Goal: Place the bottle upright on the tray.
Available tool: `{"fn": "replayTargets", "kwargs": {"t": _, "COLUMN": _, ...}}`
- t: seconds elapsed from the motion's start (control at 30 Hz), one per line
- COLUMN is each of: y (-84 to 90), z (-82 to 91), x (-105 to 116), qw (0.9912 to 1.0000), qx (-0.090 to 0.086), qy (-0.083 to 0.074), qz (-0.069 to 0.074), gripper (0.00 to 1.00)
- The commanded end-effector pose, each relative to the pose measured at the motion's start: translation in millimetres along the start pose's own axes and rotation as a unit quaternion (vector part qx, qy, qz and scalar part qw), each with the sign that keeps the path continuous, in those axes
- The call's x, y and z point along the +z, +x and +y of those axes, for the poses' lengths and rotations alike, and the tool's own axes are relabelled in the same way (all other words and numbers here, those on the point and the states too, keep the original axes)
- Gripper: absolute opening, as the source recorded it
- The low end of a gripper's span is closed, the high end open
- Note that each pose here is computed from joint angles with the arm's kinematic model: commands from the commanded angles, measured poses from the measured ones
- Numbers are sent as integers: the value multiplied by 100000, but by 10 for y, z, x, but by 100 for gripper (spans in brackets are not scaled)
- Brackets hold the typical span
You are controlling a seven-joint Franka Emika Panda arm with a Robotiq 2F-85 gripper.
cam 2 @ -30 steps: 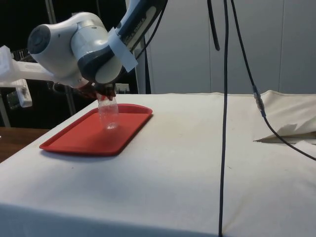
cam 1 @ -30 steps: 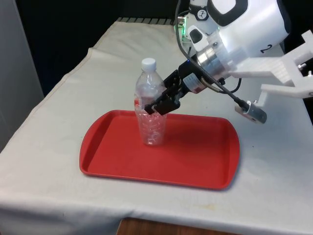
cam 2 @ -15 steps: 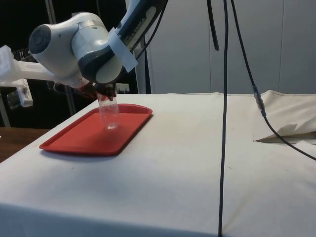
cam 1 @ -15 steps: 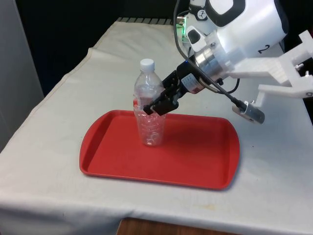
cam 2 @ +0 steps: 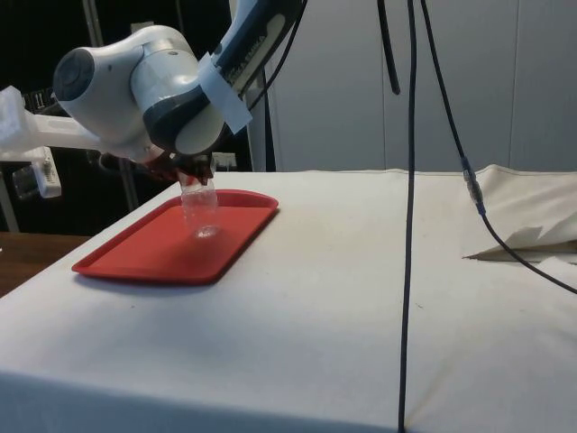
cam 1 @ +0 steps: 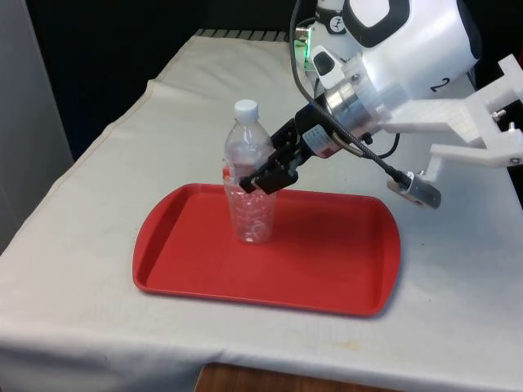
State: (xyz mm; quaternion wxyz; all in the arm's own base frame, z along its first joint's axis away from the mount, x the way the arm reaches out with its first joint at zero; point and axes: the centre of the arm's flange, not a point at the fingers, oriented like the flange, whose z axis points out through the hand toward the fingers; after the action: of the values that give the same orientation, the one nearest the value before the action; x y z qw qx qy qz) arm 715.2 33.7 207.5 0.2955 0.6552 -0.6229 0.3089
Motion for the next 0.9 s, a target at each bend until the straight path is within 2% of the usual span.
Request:
{"fn": "replayTargets", "kwargs": {"t": 0.0, "y": 1, "z": -8, "x": -2, "qw": 99999, "qx": 47, "qy": 76, "qz": -314, "gripper": 5}}
{"fn": "replayTargets", "kwargs": {"t": 0.07, "y": 0, "z": 0, "x": 0, "qw": 100000, "qx": 0, "qy": 0, "qz": 0, "gripper": 12}}
{"fn": "replayTargets", "kwargs": {"t": 0.2, "y": -7, "z": -6, "x": -2, "qw": 100000, "qx": -41, "qy": 22, "qz": -216, "gripper": 39}}
{"fn": "replayTargets", "kwargs": {"t": 0.3, "y": -7, "z": -6, "x": -2, "qw": 100000, "qx": -41, "qy": 22, "qz": -216, "gripper": 63}}
{"fn": "replayTargets", "kwargs": {"t": 0.33, "y": -7, "z": -6, "x": -2, "qw": 100000, "qx": -41, "qy": 22, "qz": -216, "gripper": 77}}
{"fn": "replayTargets", "kwargs": {"t": 0.37, "y": 2, "z": 1, "x": 2, "qw": 100000, "qx": -18, "qy": -60, "qz": 92, "gripper": 85}}
{"fn": "replayTargets", "kwargs": {"t": 0.4, "y": -7, "z": -6, "x": -2, "qw": 100000, "qx": -41, "qy": 22, "qz": -216, "gripper": 85}}
{"fn": "replayTargets", "kwargs": {"t": 0.47, "y": -3, "z": -6, "x": 2, "qw": 100000, "qx": -16, "qy": 0, "qz": -179, "gripper": 98}}
{"fn": "replayTargets", "kwargs": {"t": 0.87, "y": -4, "z": 1, "x": -4, "qw": 100000, "qx": -83, "qy": -148, "qz": 123, "gripper": 100}}
